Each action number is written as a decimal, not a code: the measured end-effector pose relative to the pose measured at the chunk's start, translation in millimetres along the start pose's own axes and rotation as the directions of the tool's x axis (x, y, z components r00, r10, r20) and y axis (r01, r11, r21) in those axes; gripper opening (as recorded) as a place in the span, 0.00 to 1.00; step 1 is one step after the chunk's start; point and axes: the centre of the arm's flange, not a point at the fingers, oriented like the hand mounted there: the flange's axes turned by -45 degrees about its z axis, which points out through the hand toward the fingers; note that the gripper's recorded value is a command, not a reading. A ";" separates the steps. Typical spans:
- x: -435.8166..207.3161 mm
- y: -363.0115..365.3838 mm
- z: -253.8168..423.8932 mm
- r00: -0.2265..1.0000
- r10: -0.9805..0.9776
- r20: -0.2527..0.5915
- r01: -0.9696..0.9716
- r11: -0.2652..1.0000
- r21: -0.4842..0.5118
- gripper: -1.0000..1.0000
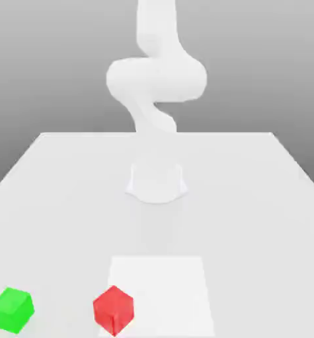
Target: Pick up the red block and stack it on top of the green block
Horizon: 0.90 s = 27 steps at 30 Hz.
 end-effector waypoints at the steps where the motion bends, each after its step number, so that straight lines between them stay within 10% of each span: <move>1: -1.1 1.6 22.1 0.999 0.023 0.031 -0.023 1.000 -0.015 0.50; 27: -253.1 75.9 424.9 0.620 0.578 0.530 -0.422 0.816 -0.395 0.50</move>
